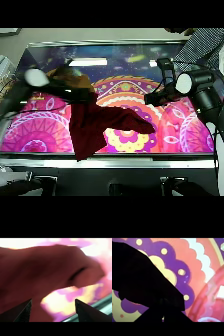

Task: Fold the clothes and pants, and hang the long-sleeved shirts on hangers.

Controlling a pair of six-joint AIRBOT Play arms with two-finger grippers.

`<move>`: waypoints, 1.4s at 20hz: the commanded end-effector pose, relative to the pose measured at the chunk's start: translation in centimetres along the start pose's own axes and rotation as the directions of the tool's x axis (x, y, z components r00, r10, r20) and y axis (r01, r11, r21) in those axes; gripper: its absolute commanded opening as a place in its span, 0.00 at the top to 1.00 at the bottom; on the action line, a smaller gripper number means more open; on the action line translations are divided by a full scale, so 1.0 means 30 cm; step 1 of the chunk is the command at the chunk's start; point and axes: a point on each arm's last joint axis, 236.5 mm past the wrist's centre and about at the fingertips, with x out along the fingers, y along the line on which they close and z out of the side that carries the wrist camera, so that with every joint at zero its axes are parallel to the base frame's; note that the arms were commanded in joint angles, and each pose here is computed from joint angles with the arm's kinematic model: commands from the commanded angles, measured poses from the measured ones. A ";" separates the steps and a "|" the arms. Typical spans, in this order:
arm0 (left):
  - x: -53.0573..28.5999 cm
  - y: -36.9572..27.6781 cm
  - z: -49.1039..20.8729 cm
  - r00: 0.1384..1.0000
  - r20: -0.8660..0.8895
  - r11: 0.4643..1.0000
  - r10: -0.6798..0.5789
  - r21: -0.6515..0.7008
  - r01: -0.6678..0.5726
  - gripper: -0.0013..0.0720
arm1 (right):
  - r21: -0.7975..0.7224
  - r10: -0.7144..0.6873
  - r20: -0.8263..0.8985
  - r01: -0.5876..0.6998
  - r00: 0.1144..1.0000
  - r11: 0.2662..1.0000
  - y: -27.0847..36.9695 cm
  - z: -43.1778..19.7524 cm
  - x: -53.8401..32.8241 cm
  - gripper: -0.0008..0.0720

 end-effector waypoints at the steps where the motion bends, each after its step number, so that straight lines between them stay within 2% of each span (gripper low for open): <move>1: -0.296 0.242 -0.089 0.980 0.044 0.978 0.195 -0.083 -0.191 0.17 | 0.001 0.001 0.002 -0.001 1.000 1.000 0.002 0.001 -0.002 0.95; 6: -0.489 0.303 -0.118 0.953 0.176 0.962 0.245 -0.164 -0.217 0.17 | 0.001 0.005 0.042 -0.005 0.999 1.000 0.005 0.033 -0.003 0.95; 10: -0.495 0.303 -0.131 0.955 0.166 0.962 0.246 -0.164 -0.220 0.17 | 0.010 0.033 0.037 -0.034 0.999 0.999 0.027 0.029 -0.003 0.95; 13: -0.492 0.304 -0.130 0.955 0.164 0.962 0.246 -0.165 -0.219 0.17 | 0.103 0.108 0.035 -0.111 0.994 0.988 0.087 0.029 -0.016 0.94; 14: -0.490 0.305 -0.136 0.957 0.157 0.961 0.246 -0.170 -0.219 0.16 | 0.115 0.126 0.036 -0.130 0.991 0.985 0.101 0.033 -0.027 0.92; 16: -0.483 0.307 -0.154 0.961 0.131 0.959 0.245 -0.177 -0.221 0.16 | 0.122 0.121 0.053 -0.127 0.991 0.984 0.082 0.053 -0.055 0.78; 17: -0.475 0.311 -0.159 0.962 0.123 0.958 0.245 -0.180 -0.221 0.16 | 0.120 0.109 0.062 -0.116 0.992 0.986 0.042 0.065 -0.069 0.70; 19: -0.451 0.323 -0.178 0.965 0.098 0.957 0.244 -0.187 -0.223 0.16 | 0.174 0.065 0.084 -0.079 0.994 0.982 -0.099 0.081 -0.090 0.43; 20: -0.433 0.332 -0.193 0.967 0.080 0.955 0.243 -0.193 -0.224 0.16 | 0.221 0.037 0.085 -0.055 0.996 0.974 -0.191 0.076 -0.091 0.39; 22: -0.390 0.352 -0.230 0.970 0.034 0.952 0.240 -0.206 -0.228 0.16 | 0.348 0.041 0.079 -0.066 0.996 0.935 -0.340 0.035 -0.066 0.39; 24: -0.348 0.372 -0.265 0.972 -0.005 0.950 0.236 -0.210 -0.232 0.16 | 0.467 0.172 0.078 -0.188 0.982 0.864 -0.389 -0.041 -0.004 0.37; 26: -0.312 0.392 -0.283 0.972 -0.020 0.947 0.235 -0.220 -0.234 0.16 | 0.563 0.294 0.082 -0.288 0.952 0.775 -0.398 -0.133 0.066 0.24; 28: -0.290 0.405 -0.281 0.971 -0.013 0.951 0.237 -0.202 -0.235 0.16 | 0.582 0.390 0.060 -0.350 0.919 0.734 -0.375 -0.224 0.132 0.23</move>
